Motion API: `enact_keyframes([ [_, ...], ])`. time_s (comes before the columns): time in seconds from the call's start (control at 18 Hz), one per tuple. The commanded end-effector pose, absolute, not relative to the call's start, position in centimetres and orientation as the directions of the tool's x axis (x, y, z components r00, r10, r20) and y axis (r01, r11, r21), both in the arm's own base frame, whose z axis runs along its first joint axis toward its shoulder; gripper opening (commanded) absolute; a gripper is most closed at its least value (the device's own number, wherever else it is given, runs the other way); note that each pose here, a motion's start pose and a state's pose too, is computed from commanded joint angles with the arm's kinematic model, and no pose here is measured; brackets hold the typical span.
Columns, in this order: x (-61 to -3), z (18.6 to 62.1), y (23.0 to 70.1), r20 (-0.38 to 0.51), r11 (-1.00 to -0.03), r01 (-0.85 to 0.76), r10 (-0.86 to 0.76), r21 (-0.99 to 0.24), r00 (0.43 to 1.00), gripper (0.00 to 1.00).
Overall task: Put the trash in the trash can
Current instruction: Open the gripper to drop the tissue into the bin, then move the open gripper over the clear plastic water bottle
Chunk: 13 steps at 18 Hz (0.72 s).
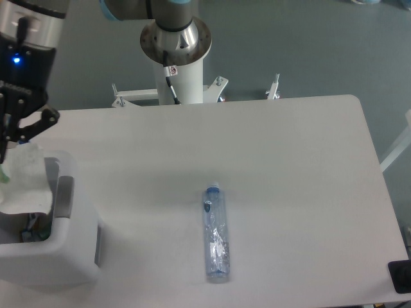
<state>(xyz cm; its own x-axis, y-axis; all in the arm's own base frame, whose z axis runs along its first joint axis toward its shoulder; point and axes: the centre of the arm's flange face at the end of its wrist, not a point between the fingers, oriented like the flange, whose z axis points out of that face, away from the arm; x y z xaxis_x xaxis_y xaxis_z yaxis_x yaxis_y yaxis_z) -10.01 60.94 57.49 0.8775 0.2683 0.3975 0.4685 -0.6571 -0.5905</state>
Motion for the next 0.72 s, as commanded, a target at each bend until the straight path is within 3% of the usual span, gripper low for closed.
enact_keyframes([
  [0.17,-10.1,57.4,61.1,0.397,-0.657,0.47,0.272,-0.589,0.877,0.77],
  [0.22,-10.1,57.6,61.1,0.394,-0.655,0.47,0.273,-0.592,0.878,0.92],
  [0.28,-10.2,57.8,61.0,0.388,-0.652,0.468,0.277,-0.596,0.879,1.0],
  [0.44,-11.3,58.4,60.7,0.38,-0.636,0.479,0.298,-0.605,0.876,1.0],
  [0.72,-26.4,56.4,56.3,0.303,-0.511,0.618,0.569,-0.597,0.764,1.0],
])
